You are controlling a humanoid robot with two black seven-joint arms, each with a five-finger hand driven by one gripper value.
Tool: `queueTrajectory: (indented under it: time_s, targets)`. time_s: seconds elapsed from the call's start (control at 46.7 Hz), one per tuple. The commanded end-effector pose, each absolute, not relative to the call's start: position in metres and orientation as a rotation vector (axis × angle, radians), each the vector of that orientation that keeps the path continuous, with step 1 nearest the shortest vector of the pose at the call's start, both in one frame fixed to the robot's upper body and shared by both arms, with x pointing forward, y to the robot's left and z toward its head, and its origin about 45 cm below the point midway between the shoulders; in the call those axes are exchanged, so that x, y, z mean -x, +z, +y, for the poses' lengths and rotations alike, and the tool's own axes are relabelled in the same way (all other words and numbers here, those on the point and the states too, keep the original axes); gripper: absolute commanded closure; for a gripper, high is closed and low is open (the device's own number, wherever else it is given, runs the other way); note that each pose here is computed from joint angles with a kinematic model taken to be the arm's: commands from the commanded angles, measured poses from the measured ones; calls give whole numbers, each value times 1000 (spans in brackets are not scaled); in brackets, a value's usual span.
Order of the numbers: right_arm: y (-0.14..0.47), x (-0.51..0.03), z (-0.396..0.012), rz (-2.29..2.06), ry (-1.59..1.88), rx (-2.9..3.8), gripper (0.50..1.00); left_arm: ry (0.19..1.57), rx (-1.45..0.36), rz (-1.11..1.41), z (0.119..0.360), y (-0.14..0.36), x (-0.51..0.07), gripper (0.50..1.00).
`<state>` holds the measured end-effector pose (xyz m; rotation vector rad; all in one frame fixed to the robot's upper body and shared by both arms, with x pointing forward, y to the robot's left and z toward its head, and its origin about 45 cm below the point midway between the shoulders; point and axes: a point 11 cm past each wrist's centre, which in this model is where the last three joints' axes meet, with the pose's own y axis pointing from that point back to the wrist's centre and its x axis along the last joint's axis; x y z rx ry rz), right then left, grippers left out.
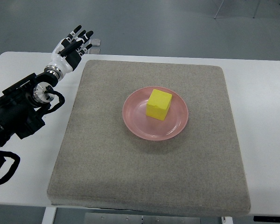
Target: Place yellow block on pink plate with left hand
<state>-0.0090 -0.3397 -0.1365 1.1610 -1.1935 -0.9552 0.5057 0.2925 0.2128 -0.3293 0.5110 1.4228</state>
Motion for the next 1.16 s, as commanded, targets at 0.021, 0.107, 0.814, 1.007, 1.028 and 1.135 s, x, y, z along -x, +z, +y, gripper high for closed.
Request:
queueTrajectory:
  time_s: [0.021, 0.107, 0.814, 1.007, 1.028, 1.135]
  targets:
    - [-136, 9, -340, -1194, -956, -1161, 576, 1426, 330, 509, 294, 213, -506, 508]
    - [-136, 9, -340, -1194, -956, -1161, 576, 1426, 331, 508, 294, 213, -506, 508]
    - [-137, 9, -340, -1193, -957, -1162, 576, 1427, 329, 506, 292, 213, -506, 508]
    - [-137, 9, -340, -1193, -957, -1162, 576, 1419, 336, 502, 290, 217, -508, 508]
    - [-137, 9, -339, -1191, -957, -1163, 576, 1419, 336, 502, 290, 217, -508, 508]
    - [-137, 10, -336, -1185, -964, -1172, 576, 1419, 336, 502, 290, 217, -508, 508]
